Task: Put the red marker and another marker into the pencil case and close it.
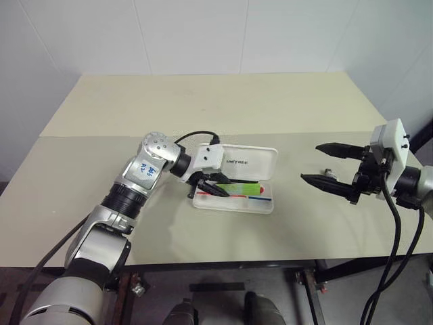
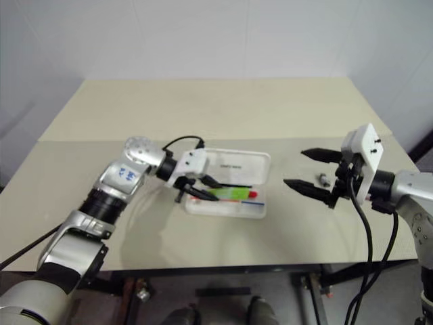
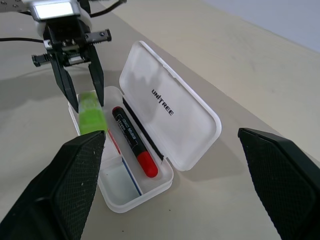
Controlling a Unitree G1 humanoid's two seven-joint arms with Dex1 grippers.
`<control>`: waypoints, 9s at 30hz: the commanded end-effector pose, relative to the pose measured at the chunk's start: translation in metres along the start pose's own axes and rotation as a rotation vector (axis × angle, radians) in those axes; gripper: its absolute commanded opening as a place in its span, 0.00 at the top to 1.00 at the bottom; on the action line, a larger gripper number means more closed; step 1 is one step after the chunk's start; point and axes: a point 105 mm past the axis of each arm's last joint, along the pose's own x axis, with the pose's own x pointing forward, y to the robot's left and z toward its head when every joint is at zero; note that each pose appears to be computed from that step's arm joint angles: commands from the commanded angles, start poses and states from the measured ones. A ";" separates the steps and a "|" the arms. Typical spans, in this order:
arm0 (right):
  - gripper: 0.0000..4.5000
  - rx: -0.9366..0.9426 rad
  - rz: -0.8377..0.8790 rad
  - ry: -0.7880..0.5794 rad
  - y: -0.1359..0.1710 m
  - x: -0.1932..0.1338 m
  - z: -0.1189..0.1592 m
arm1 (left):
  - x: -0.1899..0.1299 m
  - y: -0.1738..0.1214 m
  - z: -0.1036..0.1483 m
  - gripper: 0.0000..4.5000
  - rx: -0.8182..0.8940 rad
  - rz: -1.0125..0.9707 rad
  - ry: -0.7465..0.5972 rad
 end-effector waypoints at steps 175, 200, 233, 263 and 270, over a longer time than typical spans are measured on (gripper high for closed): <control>0.91 -0.019 -0.101 0.316 -0.062 0.005 -0.049 | -0.100 0.013 0.043 0.00 0.150 0.145 -0.256; 0.91 -0.013 0.421 0.315 0.030 0.093 -0.053 | -0.070 -0.017 0.001 0.00 0.082 0.055 -0.198; 0.01 -0.109 0.452 0.240 0.022 0.113 -0.046 | -0.069 -0.018 0.003 0.00 0.087 0.081 -0.202; 0.00 -0.089 0.150 -0.049 0.002 0.027 0.010 | -0.113 -0.007 -0.006 0.88 -0.089 0.299 -0.369; 0.00 -0.094 0.139 -0.046 -0.001 0.029 0.009 | -0.116 0.011 -0.021 0.98 -0.163 0.452 -0.352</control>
